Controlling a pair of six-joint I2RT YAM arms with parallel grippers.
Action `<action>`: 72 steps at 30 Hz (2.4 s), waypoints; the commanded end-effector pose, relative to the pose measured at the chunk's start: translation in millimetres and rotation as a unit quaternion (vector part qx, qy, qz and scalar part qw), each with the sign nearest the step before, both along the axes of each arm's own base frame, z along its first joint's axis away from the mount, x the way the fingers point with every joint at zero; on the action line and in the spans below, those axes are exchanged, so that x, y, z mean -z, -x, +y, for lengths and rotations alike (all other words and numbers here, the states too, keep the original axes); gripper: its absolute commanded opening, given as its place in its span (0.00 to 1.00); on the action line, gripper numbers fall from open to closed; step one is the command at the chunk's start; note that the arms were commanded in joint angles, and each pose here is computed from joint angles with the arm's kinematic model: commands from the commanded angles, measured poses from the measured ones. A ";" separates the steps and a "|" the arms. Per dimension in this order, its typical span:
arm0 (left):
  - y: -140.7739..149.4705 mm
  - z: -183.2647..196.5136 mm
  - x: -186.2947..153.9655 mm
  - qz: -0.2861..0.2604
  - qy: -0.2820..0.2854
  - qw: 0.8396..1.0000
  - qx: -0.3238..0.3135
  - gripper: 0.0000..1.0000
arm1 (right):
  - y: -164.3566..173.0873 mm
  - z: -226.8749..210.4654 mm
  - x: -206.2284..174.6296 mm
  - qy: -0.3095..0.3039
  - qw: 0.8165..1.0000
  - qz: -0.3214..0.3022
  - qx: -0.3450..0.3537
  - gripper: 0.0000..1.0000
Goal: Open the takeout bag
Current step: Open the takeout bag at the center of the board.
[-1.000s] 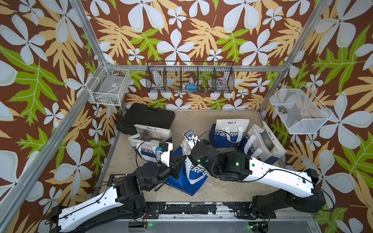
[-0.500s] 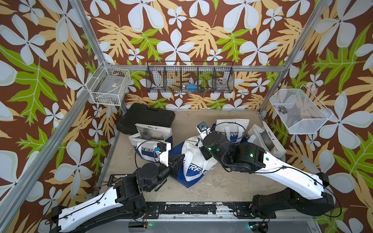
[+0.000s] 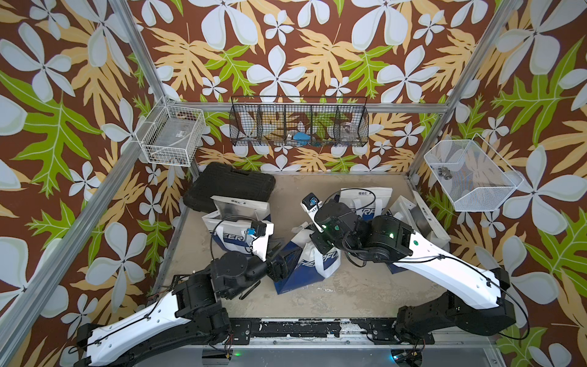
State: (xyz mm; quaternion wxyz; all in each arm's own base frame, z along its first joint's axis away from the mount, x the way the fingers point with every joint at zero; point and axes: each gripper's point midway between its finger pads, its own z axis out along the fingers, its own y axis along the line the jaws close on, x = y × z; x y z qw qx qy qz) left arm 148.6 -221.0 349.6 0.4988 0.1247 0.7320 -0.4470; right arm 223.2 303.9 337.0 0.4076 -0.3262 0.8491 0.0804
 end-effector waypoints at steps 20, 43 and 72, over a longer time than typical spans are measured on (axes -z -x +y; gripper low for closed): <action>10.0 -80.9 44.1 0.188 0.127 0.971 0.071 0.91 | 6.4 -17.3 -13.3 -0.200 0.970 0.059 0.128 0.00; -40.6 -57.8 66.4 0.233 0.145 0.955 -0.114 0.96 | 32.5 -20.6 -6.1 -0.299 0.941 0.113 0.106 0.00; -42.1 -79.3 70.2 0.264 0.087 0.954 -0.108 0.49 | 44.9 1.0 -27.5 -0.317 0.940 0.117 0.056 0.00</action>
